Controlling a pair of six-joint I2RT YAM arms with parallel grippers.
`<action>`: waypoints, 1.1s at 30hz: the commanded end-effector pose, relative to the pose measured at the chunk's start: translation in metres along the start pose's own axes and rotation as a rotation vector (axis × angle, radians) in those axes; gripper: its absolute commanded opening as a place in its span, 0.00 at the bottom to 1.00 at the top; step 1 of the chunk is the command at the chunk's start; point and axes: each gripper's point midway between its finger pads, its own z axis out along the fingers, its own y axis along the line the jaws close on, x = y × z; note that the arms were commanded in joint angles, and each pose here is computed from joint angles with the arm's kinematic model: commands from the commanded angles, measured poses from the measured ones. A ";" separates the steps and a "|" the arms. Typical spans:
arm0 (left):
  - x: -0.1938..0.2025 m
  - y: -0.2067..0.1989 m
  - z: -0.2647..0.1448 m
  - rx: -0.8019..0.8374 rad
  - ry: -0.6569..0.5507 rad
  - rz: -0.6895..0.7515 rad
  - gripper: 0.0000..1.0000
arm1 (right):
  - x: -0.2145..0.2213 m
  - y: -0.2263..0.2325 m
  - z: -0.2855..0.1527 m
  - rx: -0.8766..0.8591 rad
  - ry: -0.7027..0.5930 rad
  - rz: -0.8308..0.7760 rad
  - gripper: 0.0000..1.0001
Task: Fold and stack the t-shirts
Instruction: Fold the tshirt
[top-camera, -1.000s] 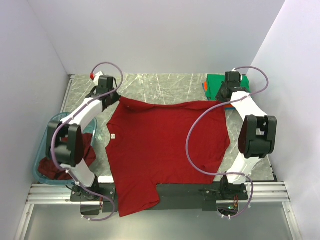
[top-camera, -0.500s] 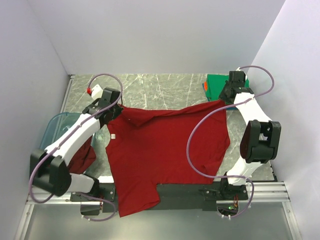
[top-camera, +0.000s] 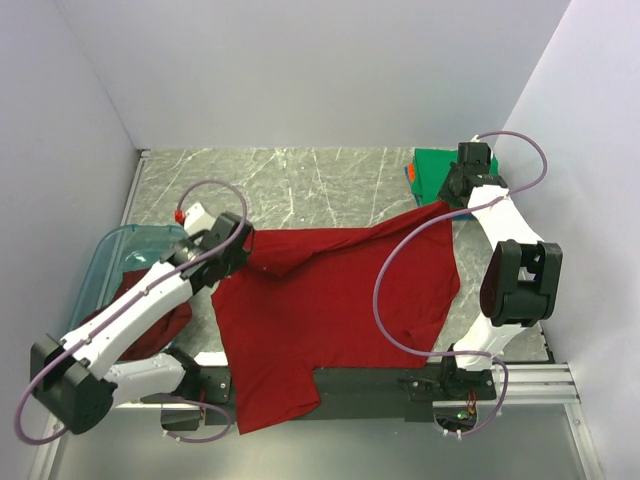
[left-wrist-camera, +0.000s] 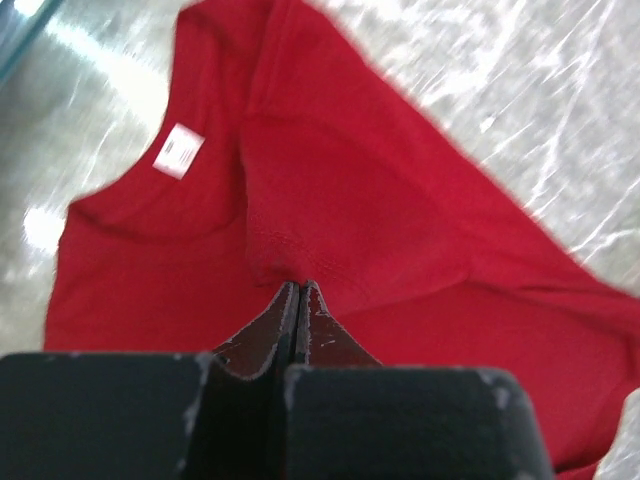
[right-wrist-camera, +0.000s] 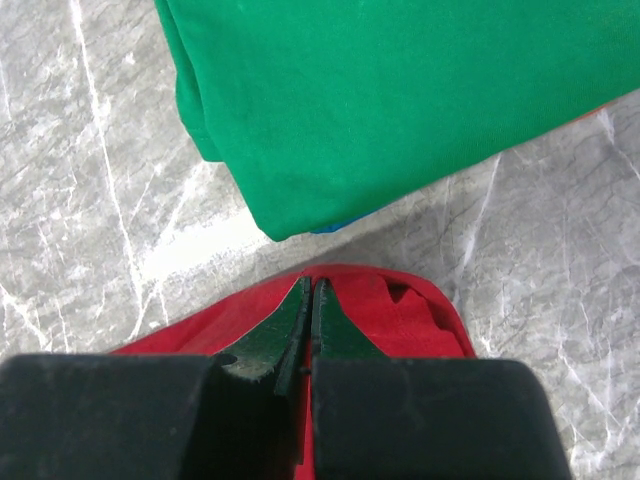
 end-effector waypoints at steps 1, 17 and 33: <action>0.009 0.019 -0.008 -0.024 0.000 -0.033 0.01 | -0.026 0.001 -0.016 -0.017 -0.073 -0.004 0.00; 0.043 0.026 -0.015 0.039 0.104 0.001 0.00 | -0.004 -0.022 -0.032 0.061 -0.062 0.013 0.00; 0.052 0.045 -0.014 0.022 0.117 0.010 0.00 | 0.060 -0.068 -0.034 0.252 0.048 0.068 0.04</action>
